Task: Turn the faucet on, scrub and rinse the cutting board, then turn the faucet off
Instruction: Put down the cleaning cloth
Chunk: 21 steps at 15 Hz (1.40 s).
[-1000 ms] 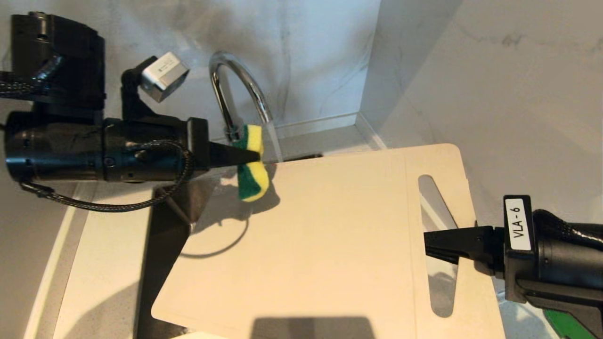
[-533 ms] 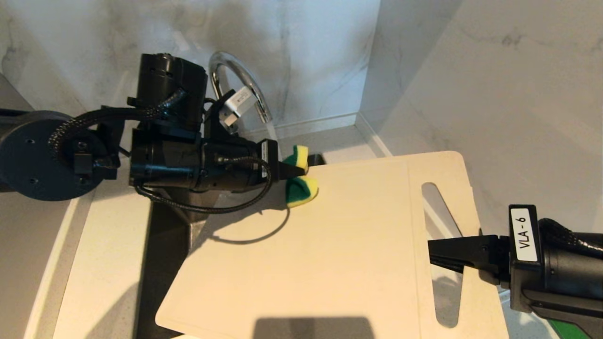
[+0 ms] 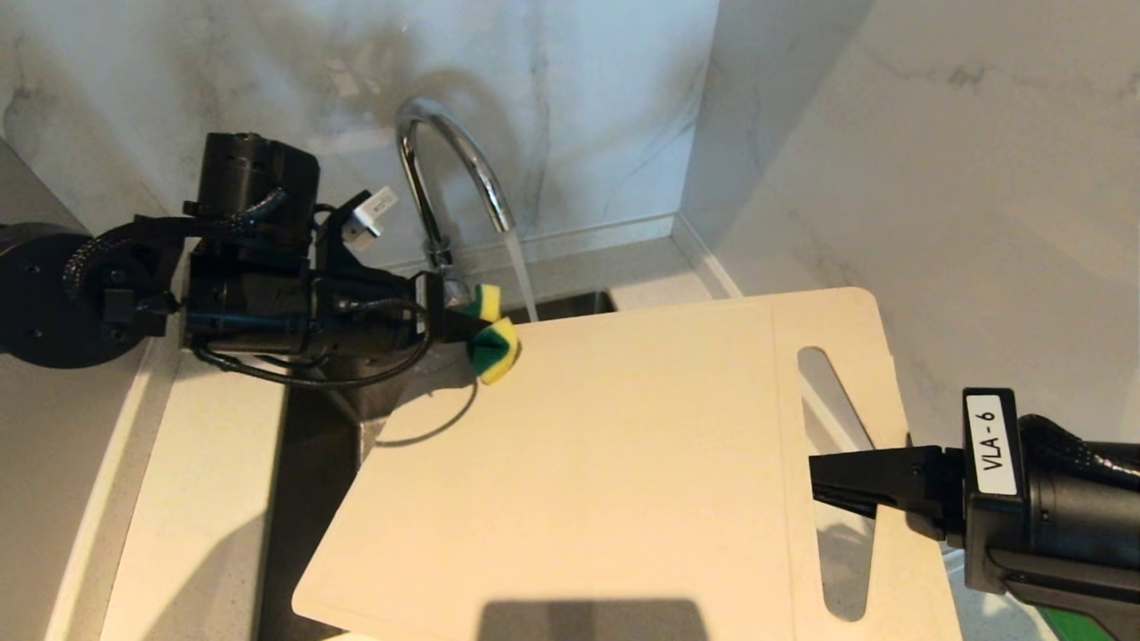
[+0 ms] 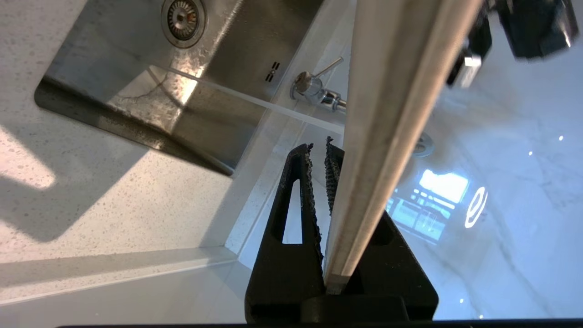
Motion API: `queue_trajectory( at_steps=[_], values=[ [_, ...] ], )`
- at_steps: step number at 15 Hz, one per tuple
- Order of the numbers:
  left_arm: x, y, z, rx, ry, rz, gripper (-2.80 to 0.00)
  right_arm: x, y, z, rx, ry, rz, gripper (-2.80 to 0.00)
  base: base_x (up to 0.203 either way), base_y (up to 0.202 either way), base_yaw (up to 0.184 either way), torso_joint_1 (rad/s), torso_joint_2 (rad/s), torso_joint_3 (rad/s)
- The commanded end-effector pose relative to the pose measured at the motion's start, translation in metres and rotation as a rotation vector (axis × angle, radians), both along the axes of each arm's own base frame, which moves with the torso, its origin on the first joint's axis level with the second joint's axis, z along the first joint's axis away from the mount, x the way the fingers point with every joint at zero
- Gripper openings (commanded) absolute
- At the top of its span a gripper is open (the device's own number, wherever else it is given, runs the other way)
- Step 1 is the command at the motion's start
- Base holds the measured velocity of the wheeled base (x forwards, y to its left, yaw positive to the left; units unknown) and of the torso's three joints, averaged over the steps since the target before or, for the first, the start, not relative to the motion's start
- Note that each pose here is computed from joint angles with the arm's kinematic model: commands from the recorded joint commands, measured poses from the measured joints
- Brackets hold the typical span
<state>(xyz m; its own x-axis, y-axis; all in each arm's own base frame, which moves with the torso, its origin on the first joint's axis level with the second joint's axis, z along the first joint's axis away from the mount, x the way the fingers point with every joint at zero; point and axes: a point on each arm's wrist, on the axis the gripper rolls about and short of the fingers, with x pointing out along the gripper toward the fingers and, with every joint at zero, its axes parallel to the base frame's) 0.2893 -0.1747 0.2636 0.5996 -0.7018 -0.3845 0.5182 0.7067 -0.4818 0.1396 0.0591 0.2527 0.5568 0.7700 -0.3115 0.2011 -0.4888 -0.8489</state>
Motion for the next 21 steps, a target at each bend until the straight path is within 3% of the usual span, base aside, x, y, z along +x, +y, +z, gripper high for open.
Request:
queue_trajectory(
  at_steps=[1,8,11,16,18,21],
  values=[
    [-0.006,0.031,-0.001,0.016,-0.007,0.036,-2.8,0.0,0.0,0.002,0.002,-0.01,0.003,-2.8,0.0,0.0,0.0,0.0,0.0,0.0],
    [0.001,0.102,-0.018,0.0,0.052,0.126,-2.8,0.001,0.0,0.004,0.014,-0.032,0.003,-2.8,0.0,0.0,0.0,0.0,0.0,0.0],
    [0.003,0.128,-0.013,-0.032,0.013,0.146,-2.8,0.002,0.001,0.003,0.013,-0.028,0.003,-2.8,0.0,0.0,0.0,0.0,0.0,0.0],
    [-0.032,0.118,0.04,-0.102,-0.134,0.083,-2.8,0.002,0.001,0.003,0.012,-0.029,0.003,-2.8,0.0,0.0,0.0,0.0,0.0,0.0],
    [-0.051,0.101,0.062,-0.143,-0.146,0.016,-2.8,0.002,0.001,0.002,0.012,-0.027,0.003,-2.8,0.0,0.0,0.0,0.0,0.0,0.0],
    [-0.084,0.067,0.07,-0.141,-0.117,-0.122,-2.8,0.003,0.001,0.001,0.01,-0.023,0.003,-2.8,0.0,0.0,0.0,0.0,0.0,0.0]
  ],
)
